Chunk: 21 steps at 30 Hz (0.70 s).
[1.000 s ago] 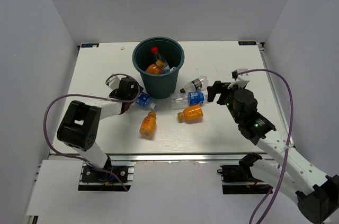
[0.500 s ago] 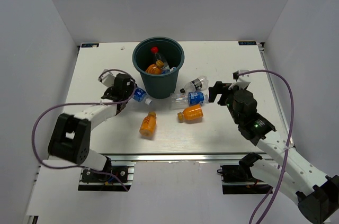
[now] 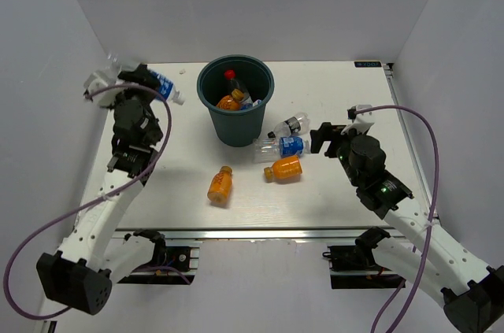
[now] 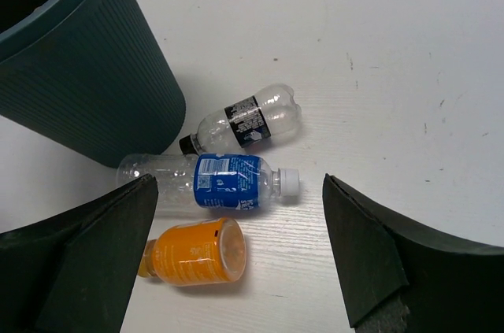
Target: Put the plastic bottles in the bin
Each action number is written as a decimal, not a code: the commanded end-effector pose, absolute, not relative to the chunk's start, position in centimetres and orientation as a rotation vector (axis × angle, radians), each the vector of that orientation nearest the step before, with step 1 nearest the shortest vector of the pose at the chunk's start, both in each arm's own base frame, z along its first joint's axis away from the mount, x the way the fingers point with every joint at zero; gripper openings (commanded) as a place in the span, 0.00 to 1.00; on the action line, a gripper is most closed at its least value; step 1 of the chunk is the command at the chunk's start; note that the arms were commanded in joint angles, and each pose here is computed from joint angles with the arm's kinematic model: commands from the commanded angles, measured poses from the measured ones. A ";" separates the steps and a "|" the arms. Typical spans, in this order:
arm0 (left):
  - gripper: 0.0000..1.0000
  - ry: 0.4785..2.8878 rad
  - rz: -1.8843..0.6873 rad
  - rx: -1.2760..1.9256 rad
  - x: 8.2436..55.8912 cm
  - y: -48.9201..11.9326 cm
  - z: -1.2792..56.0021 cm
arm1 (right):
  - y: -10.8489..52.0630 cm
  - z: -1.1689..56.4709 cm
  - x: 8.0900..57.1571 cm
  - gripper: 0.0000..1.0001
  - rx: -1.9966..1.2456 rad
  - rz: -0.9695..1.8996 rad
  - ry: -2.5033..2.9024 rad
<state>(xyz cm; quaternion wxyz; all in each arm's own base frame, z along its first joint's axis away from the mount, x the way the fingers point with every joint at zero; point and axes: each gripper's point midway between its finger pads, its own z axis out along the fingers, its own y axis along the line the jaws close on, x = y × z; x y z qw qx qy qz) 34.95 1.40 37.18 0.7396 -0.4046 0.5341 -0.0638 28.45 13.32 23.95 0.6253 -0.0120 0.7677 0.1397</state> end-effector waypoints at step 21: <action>0.98 1.348 -0.706 0.496 45.0 -23.1 37.9 | 20.2 18.8 25.5 0.89 -0.753 0.481 1.817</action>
